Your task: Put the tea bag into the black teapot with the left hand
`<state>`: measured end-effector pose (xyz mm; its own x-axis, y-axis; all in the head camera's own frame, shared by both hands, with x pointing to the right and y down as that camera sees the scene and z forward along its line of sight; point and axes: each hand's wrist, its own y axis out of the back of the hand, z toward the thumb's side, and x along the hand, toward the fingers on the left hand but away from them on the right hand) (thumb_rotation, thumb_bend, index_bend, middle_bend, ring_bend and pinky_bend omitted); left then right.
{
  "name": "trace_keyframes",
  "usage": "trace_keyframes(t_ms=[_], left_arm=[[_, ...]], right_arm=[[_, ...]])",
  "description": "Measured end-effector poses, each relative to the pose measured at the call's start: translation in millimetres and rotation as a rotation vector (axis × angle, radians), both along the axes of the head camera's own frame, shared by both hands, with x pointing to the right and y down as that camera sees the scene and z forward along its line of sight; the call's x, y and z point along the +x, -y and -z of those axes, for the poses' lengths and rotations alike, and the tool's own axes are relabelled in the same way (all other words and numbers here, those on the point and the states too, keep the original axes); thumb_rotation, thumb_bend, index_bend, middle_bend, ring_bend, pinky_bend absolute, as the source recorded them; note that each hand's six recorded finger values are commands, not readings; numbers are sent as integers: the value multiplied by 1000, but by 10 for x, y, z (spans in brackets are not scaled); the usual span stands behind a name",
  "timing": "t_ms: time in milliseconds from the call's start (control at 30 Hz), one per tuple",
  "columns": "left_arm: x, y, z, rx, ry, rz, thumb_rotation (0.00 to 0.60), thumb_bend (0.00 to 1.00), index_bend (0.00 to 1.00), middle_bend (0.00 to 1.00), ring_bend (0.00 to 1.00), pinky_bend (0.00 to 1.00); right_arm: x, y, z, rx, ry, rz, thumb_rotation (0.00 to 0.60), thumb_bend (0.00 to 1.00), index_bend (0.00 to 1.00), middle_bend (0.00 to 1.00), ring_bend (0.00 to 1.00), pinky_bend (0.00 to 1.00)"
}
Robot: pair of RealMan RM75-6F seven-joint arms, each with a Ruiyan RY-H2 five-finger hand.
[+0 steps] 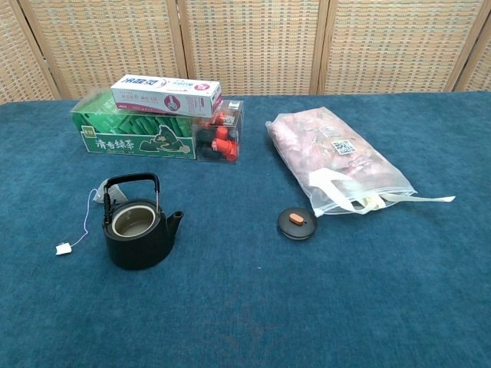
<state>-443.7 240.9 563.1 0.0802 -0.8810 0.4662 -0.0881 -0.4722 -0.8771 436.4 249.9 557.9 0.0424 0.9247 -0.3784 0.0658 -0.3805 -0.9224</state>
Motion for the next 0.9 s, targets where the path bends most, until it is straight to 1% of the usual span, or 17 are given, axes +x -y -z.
trace_keyframes(t_ms=[33, 133, 200, 600, 900], left_arm=[[2, 12, -31, -8, 2, -3, 600, 416, 180, 0, 0, 0], [23, 42, -108, -28, 2, -14, 600, 416, 268, 0, 0, 0], [45, 66, -154, -36, 4, -25, 600, 416, 299, 0, 0, 0], [234, 186, -467, -95, 17, -95, 600, 416, 363, 0, 0, 0], [376, 235, -731, -112, 1, -103, 600, 416, 397, 0, 0, 0]], right_arm=[[4, -2, 1, 1, 0, -1, 600, 0, 29, 76, 0, 0], [13, -7, 6, 2, 0, -4, 600, 0, 29, 76, 0, 0], [19, -12, 8, 2, 0, -5, 600, 0, 29, 76, 0, 0], [39, -30, 23, 4, -8, -13, 600, 0, 29, 76, 0, 0], [74, -53, 36, 2, -17, -26, 600, 0, 29, 76, 0, 0]])
